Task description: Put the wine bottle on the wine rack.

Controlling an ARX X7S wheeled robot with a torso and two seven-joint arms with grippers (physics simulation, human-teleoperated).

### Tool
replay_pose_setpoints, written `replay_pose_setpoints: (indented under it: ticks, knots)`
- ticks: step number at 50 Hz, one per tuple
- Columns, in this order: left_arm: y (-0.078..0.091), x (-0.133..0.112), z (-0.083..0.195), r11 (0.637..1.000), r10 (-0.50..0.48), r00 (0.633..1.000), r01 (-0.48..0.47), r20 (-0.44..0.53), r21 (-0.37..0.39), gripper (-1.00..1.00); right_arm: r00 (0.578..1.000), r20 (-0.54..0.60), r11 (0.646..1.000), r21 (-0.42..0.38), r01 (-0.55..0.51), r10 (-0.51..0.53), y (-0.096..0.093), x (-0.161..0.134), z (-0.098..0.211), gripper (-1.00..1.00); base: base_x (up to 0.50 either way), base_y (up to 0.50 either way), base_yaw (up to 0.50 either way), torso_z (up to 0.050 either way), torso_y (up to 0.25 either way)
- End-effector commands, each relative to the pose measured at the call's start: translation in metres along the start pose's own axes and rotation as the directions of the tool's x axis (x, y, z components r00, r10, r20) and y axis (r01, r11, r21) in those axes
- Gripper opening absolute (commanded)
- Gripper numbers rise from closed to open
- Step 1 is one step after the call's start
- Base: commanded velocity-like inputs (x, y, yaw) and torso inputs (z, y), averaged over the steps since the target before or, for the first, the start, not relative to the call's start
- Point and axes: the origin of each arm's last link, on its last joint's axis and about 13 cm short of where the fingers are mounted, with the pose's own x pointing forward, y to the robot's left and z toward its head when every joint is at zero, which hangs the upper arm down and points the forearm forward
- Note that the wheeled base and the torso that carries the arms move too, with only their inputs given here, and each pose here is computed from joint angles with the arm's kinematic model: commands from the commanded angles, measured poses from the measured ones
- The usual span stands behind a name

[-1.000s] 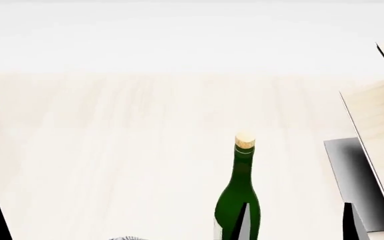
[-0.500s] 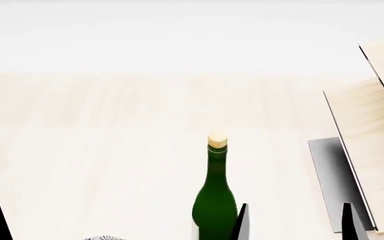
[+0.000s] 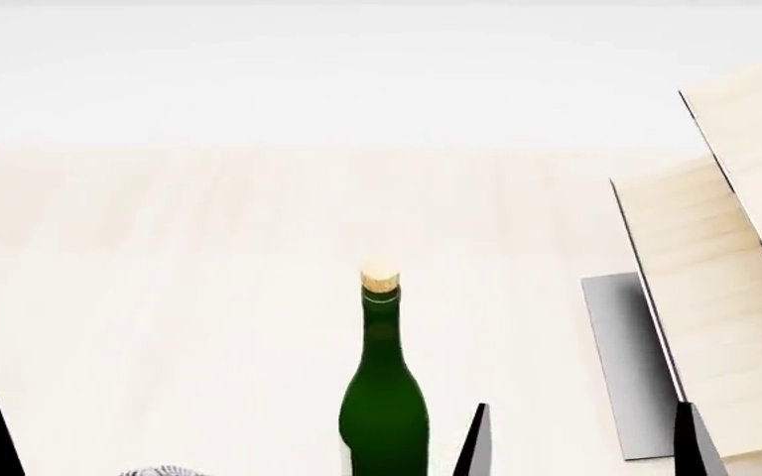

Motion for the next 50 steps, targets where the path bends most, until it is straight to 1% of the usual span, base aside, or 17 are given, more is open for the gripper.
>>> replay_pose_setpoints:
  ticks: [1, 50]
  knots:
    - [0.0006, 0.0006, 0.0005, 1.0, 0.002, 1.0, -0.002, 0.001, 0.001, 1.0, 1.0, -0.002, 1.0, -0.001, -0.001, 0.001, 0.0, 0.0003, -0.0001, 1.0, 0.0, -0.09, 0.0, 0.0, 0.0]
    - [-0.0008, -0.0006, 0.0, 1.0, -0.003, 1.0, 0.003, 0.0, -0.001, 1.0, 1.0, -0.012, 1.0, -0.002, -0.004, 0.004, 0.0003, -0.0006, -0.0016, 1.0, 0.0, -0.09, 0.0, 0.0, 0.0]
